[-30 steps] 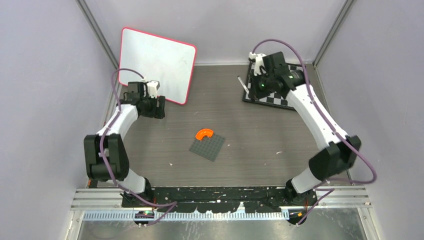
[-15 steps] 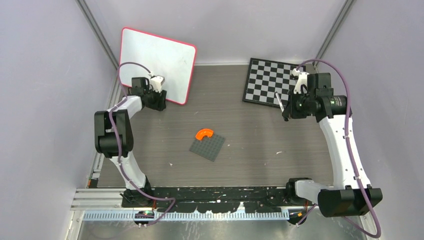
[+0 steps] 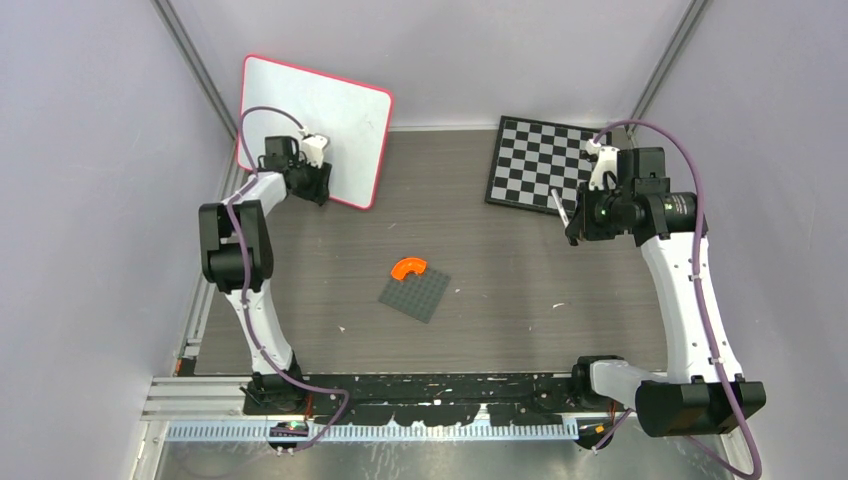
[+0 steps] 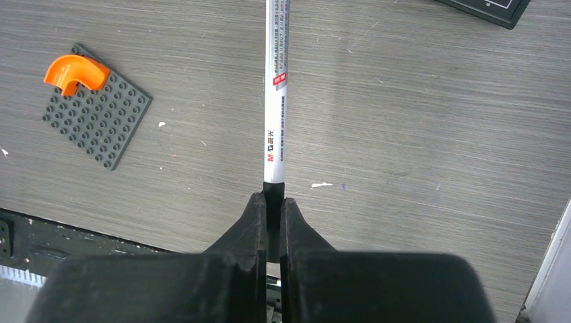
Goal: Write a sentence on the whiteboard
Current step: Move the whiteboard to the center of the board.
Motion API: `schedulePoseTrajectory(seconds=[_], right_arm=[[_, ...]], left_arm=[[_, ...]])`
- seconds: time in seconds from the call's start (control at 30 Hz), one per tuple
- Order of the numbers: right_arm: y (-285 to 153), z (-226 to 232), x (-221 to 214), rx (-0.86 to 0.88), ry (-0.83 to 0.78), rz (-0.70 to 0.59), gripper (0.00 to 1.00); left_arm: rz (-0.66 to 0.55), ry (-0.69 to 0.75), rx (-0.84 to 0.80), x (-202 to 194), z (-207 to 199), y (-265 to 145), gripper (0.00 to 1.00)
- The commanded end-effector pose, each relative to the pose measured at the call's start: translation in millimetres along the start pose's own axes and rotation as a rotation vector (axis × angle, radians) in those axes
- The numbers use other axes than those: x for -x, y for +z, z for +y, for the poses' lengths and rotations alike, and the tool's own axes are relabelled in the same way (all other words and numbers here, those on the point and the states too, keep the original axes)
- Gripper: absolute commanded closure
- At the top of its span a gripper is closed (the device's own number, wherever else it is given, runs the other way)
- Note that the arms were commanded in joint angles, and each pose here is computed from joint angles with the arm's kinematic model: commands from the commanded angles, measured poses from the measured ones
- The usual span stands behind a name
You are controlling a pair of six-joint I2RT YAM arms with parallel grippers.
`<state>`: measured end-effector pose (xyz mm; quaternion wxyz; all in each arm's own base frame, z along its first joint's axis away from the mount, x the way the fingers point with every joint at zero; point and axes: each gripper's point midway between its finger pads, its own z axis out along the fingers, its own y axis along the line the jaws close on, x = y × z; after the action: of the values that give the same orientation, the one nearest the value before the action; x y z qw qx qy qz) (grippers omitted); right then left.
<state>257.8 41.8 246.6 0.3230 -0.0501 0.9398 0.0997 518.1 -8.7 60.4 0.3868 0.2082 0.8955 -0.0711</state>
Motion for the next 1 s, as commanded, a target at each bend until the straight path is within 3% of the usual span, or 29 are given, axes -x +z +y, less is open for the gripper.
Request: schedulePoseTrajectory(seconds=[0.0,0.53,0.73,0.87,0.97], right_arm=[[-10.9,-2.9,13.8,-0.016,-0.027,-0.045,1.00],[-10.7,-9.8,20.9,-0.023,-0.018,-0.051,1.00],[-12.0,-12.0,20.6,-0.030,-0.020,-0.055,1.00],[-13.0,-12.5,19.0,-0.029,-0.022,-0.056,1.00],[-14.7,-13.4,18.1,-0.032,-0.028,-0.062,1.00]], left_arm=[[0.006,0.020,-0.011,4.3,1.1,-3.6,0.50],[0.096,0.024,-0.046,-2.2,-5.7,6.5,0.65],[0.107,0.072,-0.056,-4.0,-23.4,5.3,0.78],[0.110,0.099,-0.080,-0.7,-43.4,5.6,1.00],[0.118,0.126,-0.086,2.2,-59.4,5.8,1.00]])
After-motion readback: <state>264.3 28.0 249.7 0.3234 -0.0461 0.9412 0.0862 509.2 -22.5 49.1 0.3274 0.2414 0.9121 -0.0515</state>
